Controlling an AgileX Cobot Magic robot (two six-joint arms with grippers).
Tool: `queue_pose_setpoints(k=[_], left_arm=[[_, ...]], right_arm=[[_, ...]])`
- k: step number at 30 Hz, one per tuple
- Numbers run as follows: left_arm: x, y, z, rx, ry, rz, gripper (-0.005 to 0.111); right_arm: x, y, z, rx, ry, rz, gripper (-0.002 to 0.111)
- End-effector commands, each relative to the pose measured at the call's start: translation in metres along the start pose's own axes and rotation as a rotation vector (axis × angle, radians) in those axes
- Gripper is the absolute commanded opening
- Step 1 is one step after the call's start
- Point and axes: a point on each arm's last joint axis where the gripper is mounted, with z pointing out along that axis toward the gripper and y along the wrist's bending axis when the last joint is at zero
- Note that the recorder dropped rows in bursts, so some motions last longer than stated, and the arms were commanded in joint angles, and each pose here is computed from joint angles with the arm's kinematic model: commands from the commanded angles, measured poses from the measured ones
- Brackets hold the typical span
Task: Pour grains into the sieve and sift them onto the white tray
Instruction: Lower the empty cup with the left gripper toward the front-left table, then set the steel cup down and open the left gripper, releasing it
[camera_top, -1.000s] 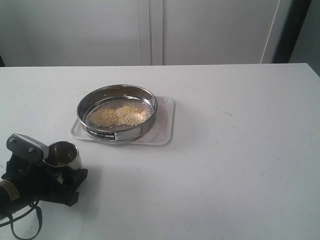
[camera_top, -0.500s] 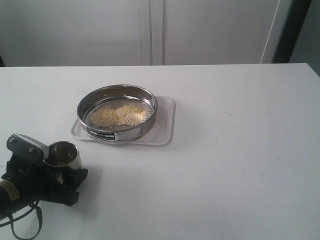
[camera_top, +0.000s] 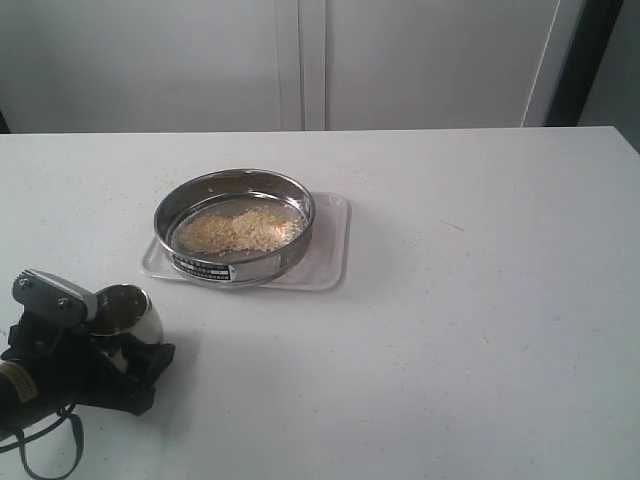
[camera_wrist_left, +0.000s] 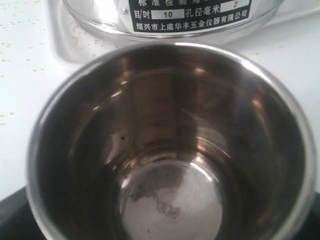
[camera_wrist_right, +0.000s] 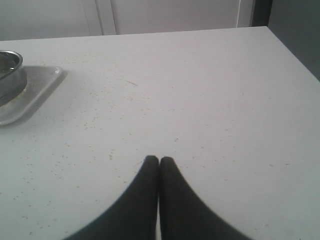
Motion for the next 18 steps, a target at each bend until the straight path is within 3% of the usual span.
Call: queue_pose_setpoints(k=[1, 18], left_arm=[[-0.003, -0.002, -0.004, 0.009, 0.007, 0.022, 0.09], [-0.058, -0.005, -0.036, 0.028, -0.211, 0.059, 0.089]], right_arm=[[0.0, 0.0, 0.0, -0.001, -0.015, -0.001, 0.0], [0.0, 0.0, 0.0, -0.001, -0.015, -0.001, 0.0]])
